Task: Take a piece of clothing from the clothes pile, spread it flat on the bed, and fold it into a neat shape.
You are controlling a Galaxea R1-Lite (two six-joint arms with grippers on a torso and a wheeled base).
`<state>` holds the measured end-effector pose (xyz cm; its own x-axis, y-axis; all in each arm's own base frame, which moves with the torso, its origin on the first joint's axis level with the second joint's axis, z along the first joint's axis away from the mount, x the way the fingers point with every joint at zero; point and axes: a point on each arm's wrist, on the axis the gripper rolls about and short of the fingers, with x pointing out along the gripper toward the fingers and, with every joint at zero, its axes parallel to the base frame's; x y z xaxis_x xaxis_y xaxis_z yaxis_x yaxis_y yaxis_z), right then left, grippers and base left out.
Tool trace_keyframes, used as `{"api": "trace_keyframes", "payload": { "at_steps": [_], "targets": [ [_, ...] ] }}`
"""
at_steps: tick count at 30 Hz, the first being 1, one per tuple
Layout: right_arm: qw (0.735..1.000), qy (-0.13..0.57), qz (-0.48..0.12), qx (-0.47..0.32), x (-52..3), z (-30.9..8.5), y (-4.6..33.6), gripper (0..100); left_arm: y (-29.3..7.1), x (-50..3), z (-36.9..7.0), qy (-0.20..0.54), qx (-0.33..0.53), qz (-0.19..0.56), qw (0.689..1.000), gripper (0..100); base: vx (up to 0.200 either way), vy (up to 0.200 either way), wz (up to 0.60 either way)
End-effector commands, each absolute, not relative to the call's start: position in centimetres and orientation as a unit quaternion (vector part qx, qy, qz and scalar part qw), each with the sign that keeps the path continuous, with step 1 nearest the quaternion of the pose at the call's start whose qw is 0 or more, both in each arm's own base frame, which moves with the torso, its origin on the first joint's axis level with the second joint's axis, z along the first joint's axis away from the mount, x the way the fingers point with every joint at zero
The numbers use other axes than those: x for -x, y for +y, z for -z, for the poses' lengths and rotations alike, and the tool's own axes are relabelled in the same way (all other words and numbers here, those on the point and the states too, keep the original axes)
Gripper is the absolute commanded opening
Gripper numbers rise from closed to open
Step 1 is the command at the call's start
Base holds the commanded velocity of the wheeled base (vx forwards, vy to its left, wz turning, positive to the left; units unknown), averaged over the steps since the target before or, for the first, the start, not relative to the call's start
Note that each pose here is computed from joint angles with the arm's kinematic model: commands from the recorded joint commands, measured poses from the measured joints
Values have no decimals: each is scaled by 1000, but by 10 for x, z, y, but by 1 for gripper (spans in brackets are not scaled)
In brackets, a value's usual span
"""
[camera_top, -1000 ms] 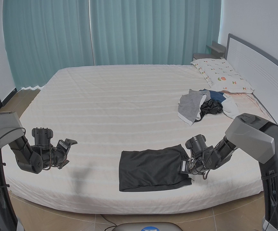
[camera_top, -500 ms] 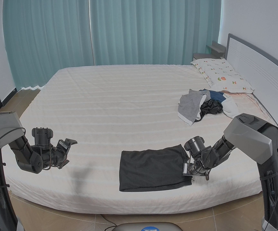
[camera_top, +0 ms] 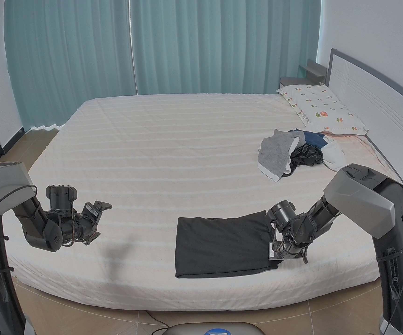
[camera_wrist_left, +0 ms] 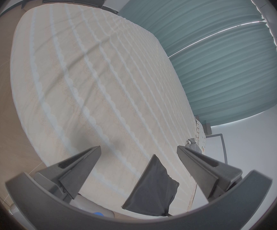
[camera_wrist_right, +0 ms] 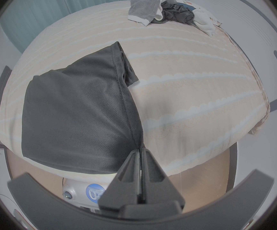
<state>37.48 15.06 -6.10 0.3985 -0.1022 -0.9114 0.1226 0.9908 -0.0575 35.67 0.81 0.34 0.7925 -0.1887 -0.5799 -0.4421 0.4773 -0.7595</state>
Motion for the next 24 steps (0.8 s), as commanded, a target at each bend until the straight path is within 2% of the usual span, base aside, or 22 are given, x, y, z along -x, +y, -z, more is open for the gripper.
{"api": "trace_keyframes", "payload": {
  "at_steps": [1,4,5,12,13,14,18,22,24],
  "targets": [
    [837,543,66,-5,-375,60,151,0,8,-357,-3,312,505,-79,801,100,0,0,0],
    [837,544,64,-3,-375,60,152,0,8,-357,-3,312,505,-79,801,100,0,0,0],
    [837,544,64,-3,-375,60,152,100,8,-357,-3,312,505,-79,801,100,0,0,0],
    [843,533,65,-15,-377,56,153,100,8,-357,-4,312,505,-79,801,100,0,0,0],
    [858,508,62,-46,-384,40,150,100,8,-357,-4,312,505,-79,801,100,0,0,0],
    [858,508,62,-46,-384,40,150,100,8,-357,-4,312,505,-79,801,100,0,0,0],
    [878,457,41,-135,-404,18,138,100,9,-357,-4,311,507,-80,800,100,0,0,0],
    [882,428,44,-195,-416,30,141,100,9,-357,-3,311,506,-80,801,100,200,0,0],
    [882,424,44,-201,-419,39,144,100,8,-357,-3,312,505,-79,801,100,200,0,0]
  ]
}}
